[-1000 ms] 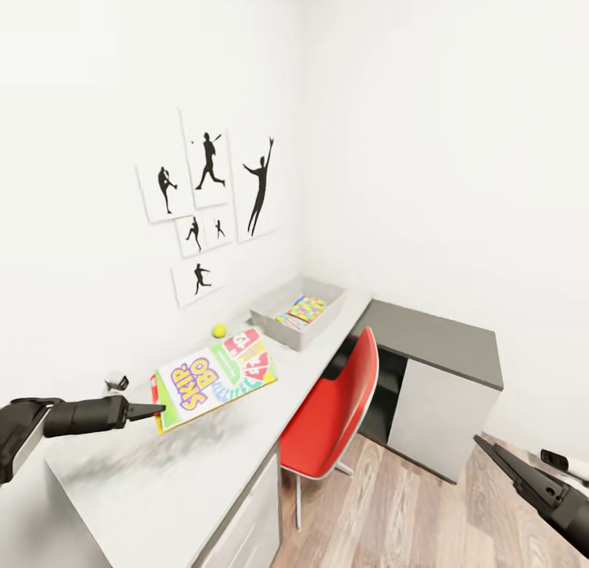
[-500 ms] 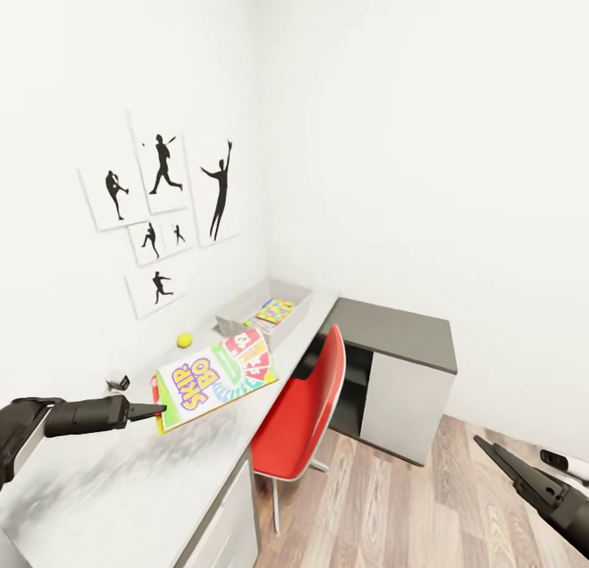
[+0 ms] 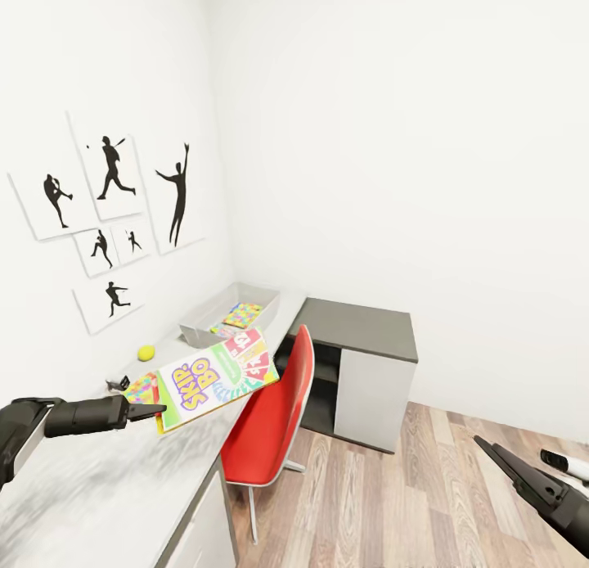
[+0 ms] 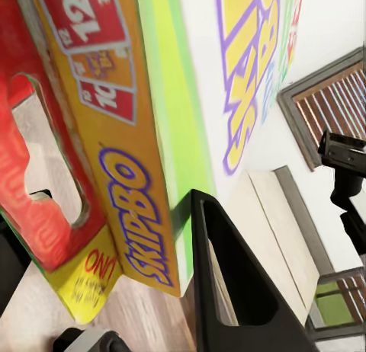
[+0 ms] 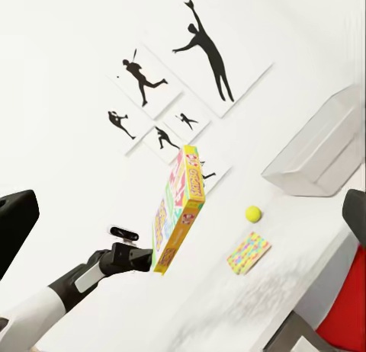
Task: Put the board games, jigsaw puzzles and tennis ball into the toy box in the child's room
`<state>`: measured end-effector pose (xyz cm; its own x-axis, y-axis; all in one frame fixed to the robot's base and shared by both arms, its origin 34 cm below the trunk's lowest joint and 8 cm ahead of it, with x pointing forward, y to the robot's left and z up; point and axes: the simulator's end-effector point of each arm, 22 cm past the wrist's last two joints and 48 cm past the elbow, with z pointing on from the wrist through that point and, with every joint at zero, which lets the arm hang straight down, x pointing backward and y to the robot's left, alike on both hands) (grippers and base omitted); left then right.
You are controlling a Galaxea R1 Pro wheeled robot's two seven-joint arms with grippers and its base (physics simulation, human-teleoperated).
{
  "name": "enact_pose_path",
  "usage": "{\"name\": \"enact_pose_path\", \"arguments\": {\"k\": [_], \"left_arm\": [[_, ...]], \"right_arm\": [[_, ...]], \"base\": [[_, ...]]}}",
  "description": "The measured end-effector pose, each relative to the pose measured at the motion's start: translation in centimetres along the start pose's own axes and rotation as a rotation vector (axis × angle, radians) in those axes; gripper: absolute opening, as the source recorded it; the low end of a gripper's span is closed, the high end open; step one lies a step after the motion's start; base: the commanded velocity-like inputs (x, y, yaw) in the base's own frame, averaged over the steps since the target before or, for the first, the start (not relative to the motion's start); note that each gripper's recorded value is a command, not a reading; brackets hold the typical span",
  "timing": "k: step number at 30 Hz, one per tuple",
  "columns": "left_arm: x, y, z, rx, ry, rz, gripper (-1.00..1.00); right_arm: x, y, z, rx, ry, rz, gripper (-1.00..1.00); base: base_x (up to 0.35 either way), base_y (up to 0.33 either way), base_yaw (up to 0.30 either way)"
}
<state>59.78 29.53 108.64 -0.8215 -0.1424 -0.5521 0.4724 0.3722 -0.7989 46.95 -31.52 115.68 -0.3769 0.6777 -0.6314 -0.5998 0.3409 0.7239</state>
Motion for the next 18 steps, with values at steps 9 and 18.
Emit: {"name": "enact_pose_path", "arguments": {"k": [9, 18], "left_arm": [[-0.21, -0.25, -0.38, 0.003, -0.015, 0.006, -1.00], [-0.30, -0.38, -0.38, 0.007, -0.021, 0.009, -1.00]], "right_arm": [[-0.11, 0.20, -0.04, -0.003, -0.002, -0.004, 1.00], [-0.14, 0.28, -0.03, -0.005, -0.002, -0.007, 1.00]], "base": [[0.041, -0.039, -0.277], [0.135, -0.264, -0.093]]}}
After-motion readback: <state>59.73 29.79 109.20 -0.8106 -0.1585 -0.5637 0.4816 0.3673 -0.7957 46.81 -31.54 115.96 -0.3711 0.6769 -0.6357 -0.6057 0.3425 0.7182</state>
